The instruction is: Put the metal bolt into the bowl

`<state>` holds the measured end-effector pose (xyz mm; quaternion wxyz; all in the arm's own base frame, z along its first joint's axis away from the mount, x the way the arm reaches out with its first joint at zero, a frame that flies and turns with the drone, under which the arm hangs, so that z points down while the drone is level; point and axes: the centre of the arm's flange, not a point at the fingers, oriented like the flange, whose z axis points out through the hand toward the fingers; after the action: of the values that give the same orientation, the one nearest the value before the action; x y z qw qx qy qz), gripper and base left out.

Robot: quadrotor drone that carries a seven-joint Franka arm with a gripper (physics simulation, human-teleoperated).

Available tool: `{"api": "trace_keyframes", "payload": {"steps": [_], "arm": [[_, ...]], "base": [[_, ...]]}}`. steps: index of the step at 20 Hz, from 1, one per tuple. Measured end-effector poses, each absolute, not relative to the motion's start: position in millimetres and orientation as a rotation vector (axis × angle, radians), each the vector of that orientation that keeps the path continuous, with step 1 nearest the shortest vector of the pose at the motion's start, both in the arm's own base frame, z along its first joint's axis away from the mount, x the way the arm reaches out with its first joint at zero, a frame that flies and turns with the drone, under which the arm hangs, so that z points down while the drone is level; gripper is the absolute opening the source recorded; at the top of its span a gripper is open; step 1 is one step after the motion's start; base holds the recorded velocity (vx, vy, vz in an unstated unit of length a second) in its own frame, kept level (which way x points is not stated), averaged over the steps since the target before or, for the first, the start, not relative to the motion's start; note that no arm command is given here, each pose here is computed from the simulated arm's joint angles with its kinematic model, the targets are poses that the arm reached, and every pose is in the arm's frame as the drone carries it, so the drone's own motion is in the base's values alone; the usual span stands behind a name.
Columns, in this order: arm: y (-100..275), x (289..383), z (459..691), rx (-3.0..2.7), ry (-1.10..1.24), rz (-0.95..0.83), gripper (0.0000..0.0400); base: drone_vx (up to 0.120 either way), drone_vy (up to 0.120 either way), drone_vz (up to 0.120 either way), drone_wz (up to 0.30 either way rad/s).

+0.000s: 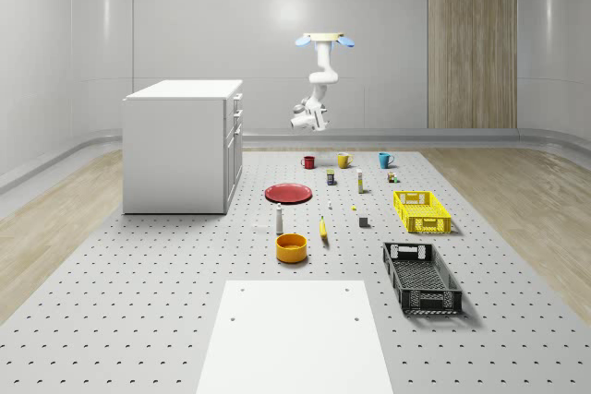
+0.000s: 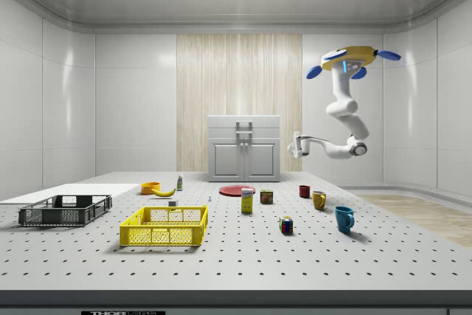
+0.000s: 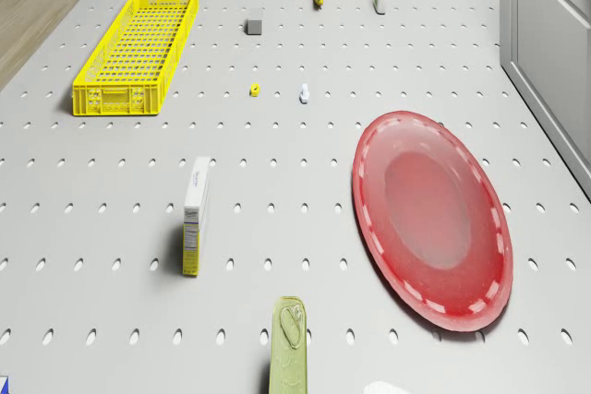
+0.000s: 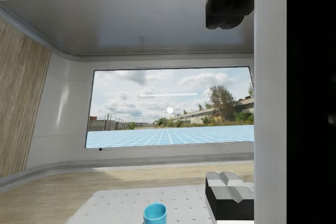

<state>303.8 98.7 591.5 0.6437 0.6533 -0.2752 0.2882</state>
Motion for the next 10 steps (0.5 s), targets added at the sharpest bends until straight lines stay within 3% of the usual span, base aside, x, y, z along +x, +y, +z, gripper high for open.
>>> {"api": "trace_keyframes", "payload": {"steps": [5,10], "arm": [[69,306.2,521,0.741,-0.322,0.764,0.04],[32,306.9,497,0.313,-0.141,0.785,0.04]], "base": [[0.12,0.0,-0.12,0.0],[0.12,0.0,-0.12,0.0]]}}
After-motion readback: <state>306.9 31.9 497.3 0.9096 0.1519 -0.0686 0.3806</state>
